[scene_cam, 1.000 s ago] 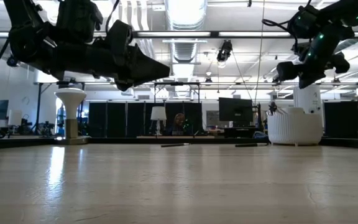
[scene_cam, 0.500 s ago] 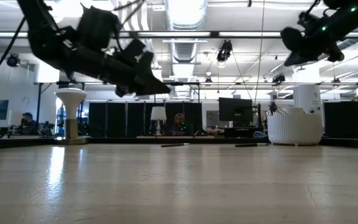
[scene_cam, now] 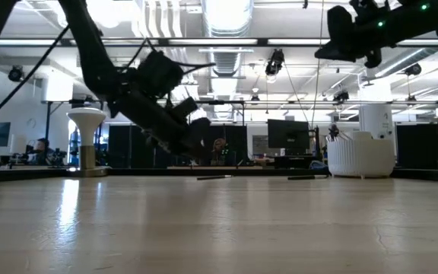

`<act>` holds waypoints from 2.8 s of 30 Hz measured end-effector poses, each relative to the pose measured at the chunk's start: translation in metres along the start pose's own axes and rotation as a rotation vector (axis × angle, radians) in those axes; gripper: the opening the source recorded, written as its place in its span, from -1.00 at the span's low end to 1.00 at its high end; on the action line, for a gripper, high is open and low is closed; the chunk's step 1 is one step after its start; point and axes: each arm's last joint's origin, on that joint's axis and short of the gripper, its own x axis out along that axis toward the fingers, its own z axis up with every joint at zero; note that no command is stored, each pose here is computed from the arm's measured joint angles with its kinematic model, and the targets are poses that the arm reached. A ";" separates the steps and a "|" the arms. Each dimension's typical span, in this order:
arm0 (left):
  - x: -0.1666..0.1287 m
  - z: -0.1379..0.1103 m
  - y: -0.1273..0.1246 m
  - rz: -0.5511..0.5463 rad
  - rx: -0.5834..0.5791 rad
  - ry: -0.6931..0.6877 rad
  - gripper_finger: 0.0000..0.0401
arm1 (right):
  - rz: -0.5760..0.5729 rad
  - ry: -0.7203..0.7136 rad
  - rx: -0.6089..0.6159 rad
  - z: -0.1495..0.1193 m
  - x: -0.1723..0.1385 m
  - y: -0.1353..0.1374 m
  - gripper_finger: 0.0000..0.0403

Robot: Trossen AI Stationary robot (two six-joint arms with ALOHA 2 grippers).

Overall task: Put items in baskets/containers
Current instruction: Put the black eyeshadow brush into the white organizer

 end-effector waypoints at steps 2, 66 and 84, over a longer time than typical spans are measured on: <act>0.006 -0.002 0.002 0.010 -0.001 0.011 -0.67 | -0.001 0.012 -0.008 0.001 0.004 0.004 -0.96; -0.064 -0.037 0.008 -0.210 0.007 -0.163 -1.00 | -0.029 0.187 -0.162 -0.034 0.069 0.045 -0.96; -0.103 0.000 0.004 -0.463 -0.048 -0.499 -1.00 | 0.524 0.041 0.062 -0.024 0.071 0.054 -0.69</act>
